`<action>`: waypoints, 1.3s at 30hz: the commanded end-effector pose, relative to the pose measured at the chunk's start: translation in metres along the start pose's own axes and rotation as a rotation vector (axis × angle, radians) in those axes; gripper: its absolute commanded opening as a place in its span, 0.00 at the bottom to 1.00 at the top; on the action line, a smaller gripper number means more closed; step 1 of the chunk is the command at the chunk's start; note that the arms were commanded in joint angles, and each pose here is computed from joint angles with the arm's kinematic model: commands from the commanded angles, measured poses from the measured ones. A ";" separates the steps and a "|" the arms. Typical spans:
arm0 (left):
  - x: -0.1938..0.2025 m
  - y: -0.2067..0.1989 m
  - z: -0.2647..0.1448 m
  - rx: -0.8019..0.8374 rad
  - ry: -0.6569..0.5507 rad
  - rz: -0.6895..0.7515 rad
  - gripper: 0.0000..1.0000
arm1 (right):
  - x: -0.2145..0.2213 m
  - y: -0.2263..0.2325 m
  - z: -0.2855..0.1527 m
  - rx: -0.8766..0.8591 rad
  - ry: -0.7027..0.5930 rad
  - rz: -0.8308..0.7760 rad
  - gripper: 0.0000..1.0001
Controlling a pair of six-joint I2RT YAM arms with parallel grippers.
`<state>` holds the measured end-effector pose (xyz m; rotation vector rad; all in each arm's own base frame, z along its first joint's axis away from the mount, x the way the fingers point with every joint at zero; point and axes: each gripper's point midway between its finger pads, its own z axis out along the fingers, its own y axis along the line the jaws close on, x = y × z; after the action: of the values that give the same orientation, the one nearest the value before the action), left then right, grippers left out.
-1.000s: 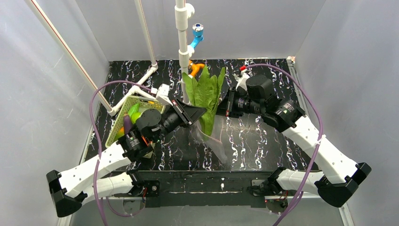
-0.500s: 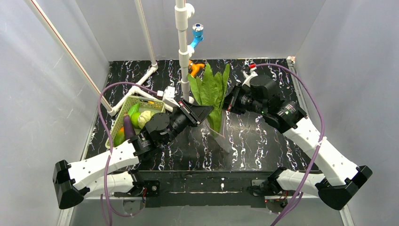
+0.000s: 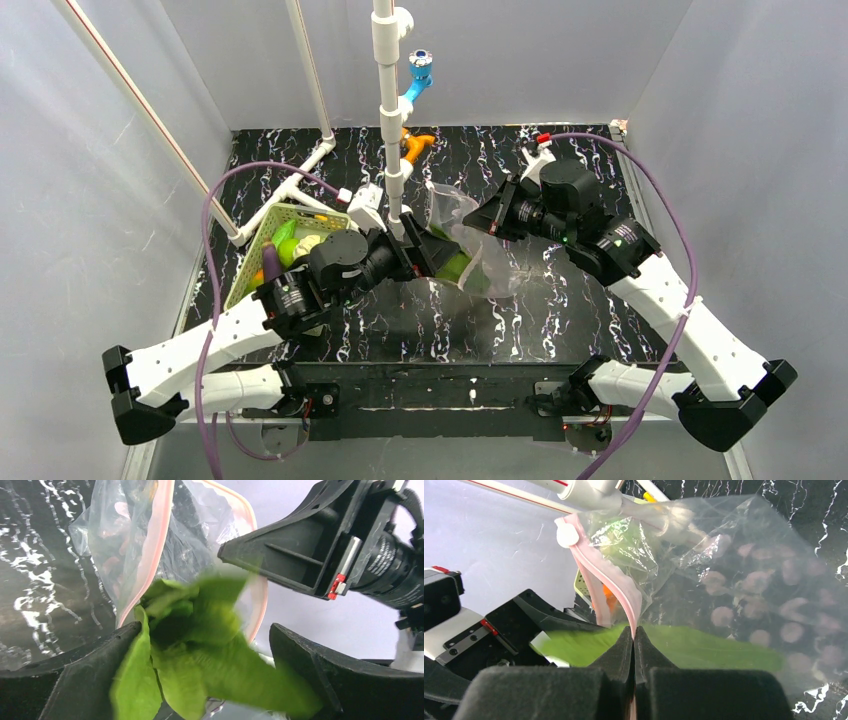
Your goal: Place the food in the zip-top bag and seal the zipper
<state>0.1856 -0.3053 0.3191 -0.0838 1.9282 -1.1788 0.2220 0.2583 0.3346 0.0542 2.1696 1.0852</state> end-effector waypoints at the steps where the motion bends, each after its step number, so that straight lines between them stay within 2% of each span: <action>1: -0.004 0.004 -0.022 -0.065 0.074 0.130 0.98 | -0.010 0.018 -0.011 -0.084 -0.031 -0.036 0.01; 6: -0.018 0.000 -0.048 -0.091 0.096 0.188 0.98 | -0.008 0.022 -0.012 -0.100 -0.002 -0.060 0.01; 15: -0.039 0.020 -0.079 -0.142 -0.008 0.191 0.91 | 0.004 0.022 -0.017 -0.110 0.073 -0.120 0.01; 18: -0.035 0.015 -0.070 -0.134 0.017 0.195 0.94 | 0.005 0.020 -0.019 -0.104 0.079 -0.130 0.01; 21: -0.018 0.003 -0.049 -0.114 0.104 0.203 0.96 | 0.006 0.020 -0.021 -0.103 0.083 -0.137 0.01; 25: -0.003 -0.007 -0.025 -0.100 0.175 0.192 0.83 | 0.008 0.018 -0.024 -0.090 0.101 -0.155 0.01; 30: 0.010 -0.016 -0.009 -0.071 0.217 0.177 0.77 | 0.007 0.012 -0.032 -0.047 0.109 -0.201 0.01; 31: 0.013 -0.017 -0.005 -0.067 0.228 0.176 0.73 | 0.006 0.011 -0.034 -0.037 0.108 -0.209 0.01; 32: 0.017 -0.020 -0.003 -0.056 0.242 0.178 0.64 | 0.005 0.010 -0.037 -0.029 0.105 -0.220 0.01; 35: 0.024 -0.032 0.003 -0.002 0.267 0.166 0.21 | 0.001 0.007 -0.047 0.001 0.101 -0.269 0.01; 36: 0.026 -0.039 0.004 0.032 0.267 0.154 0.11 | -0.002 0.006 -0.051 0.018 0.096 -0.293 0.01; 38: 0.026 -0.057 0.007 0.109 0.263 0.108 0.00 | -0.011 0.001 -0.062 0.075 0.077 -0.352 0.01; 39: 0.025 -0.064 0.008 0.131 0.261 0.080 0.00 | -0.018 -0.002 -0.071 0.110 0.062 -0.390 0.01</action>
<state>0.1639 -0.3342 0.3048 0.2190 2.1744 -1.0732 0.1900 0.2311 0.3447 -0.2663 2.2520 0.9316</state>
